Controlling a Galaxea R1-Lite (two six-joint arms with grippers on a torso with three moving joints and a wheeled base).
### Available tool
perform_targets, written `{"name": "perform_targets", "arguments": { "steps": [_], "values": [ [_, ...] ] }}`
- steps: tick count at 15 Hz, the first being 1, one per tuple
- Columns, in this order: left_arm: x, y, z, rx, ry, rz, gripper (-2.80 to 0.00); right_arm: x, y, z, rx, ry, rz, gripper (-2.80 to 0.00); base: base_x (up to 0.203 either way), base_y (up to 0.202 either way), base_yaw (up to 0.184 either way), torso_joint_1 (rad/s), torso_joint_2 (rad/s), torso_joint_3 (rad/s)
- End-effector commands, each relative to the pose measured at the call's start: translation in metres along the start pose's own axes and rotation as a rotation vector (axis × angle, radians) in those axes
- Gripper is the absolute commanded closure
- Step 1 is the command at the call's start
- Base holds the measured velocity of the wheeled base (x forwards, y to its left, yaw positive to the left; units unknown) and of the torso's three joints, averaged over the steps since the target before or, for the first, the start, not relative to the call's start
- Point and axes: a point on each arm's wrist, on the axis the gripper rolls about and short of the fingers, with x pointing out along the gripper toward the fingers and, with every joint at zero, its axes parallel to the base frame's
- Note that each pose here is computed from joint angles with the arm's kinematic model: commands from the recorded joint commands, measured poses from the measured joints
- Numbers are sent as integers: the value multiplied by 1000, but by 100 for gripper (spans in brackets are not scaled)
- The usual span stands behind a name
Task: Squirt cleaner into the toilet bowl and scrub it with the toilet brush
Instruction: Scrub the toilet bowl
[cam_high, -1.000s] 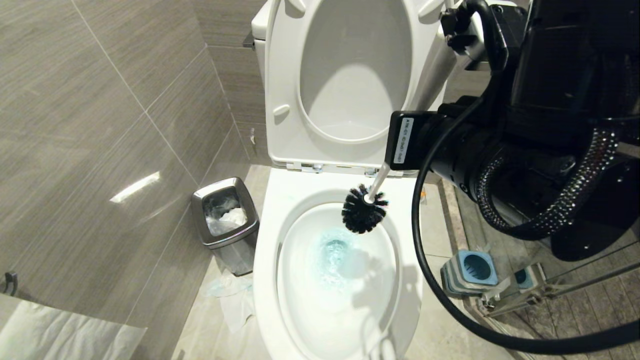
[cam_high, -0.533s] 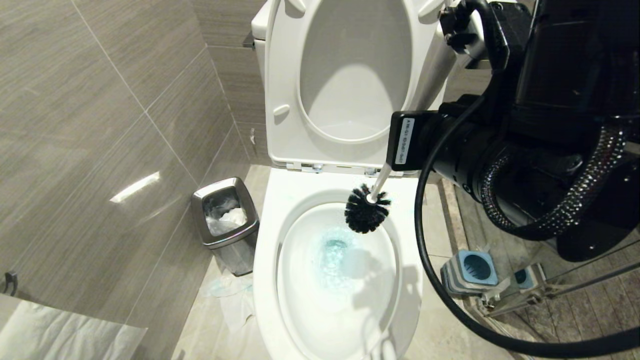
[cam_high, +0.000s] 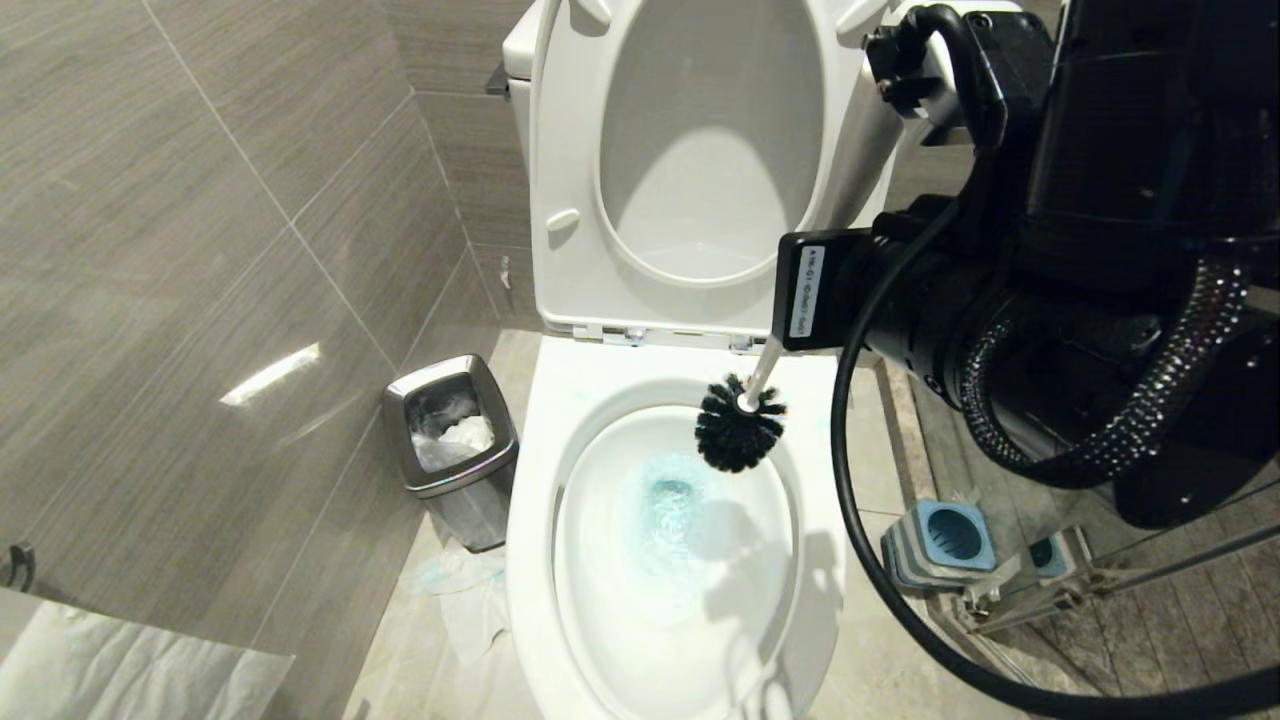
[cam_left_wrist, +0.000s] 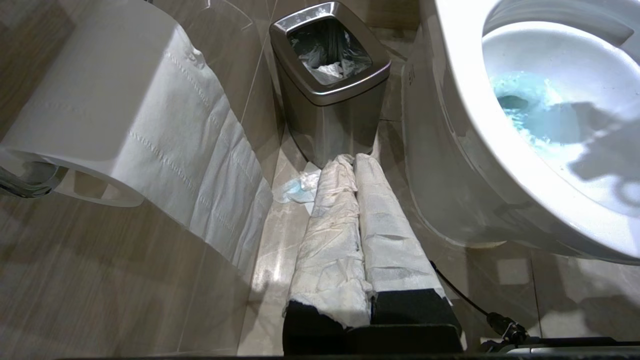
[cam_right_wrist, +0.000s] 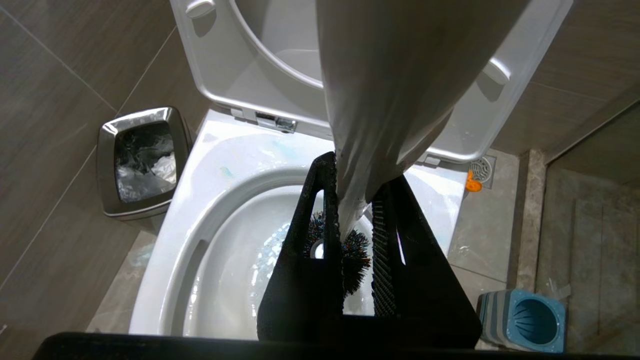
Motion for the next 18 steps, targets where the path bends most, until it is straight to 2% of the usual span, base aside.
{"name": "perform_targets", "arguments": {
  "steps": [1,4,6,7,11,12,15,16,18],
  "values": [
    [0,0,0,0,-1,0,0,0,1,2,-5,-6,-3,0,0,0,0,0,0,0],
    [0,0,0,0,-1,0,0,3,2,-5,-19,10,-1,0,0,0,0,0,0,0],
    [0,0,0,0,-1,0,0,9,7,-38,-74,80,-2,0,0,0,0,0,0,0],
    [0,0,0,0,-1,0,0,14,12,-48,-75,86,1,0,0,0,0,0,0,0],
    [0,0,0,0,0,0,0,13,14,-6,-37,-24,25,0,0,0,0,0,0,0],
    [0,0,0,0,-1,0,0,13,14,-8,-44,-18,26,0,0,0,0,0,0,0],
    [0,0,0,0,1,0,0,18,17,-43,-62,65,20,0,0,0,0,0,0,0],
    [0,0,0,0,-1,0,0,17,18,-39,-52,54,24,0,0,0,0,0,0,0],
    [0,0,0,0,-1,0,0,13,20,-3,3,-24,33,0,0,0,0,0,0,0]
  ]
}}
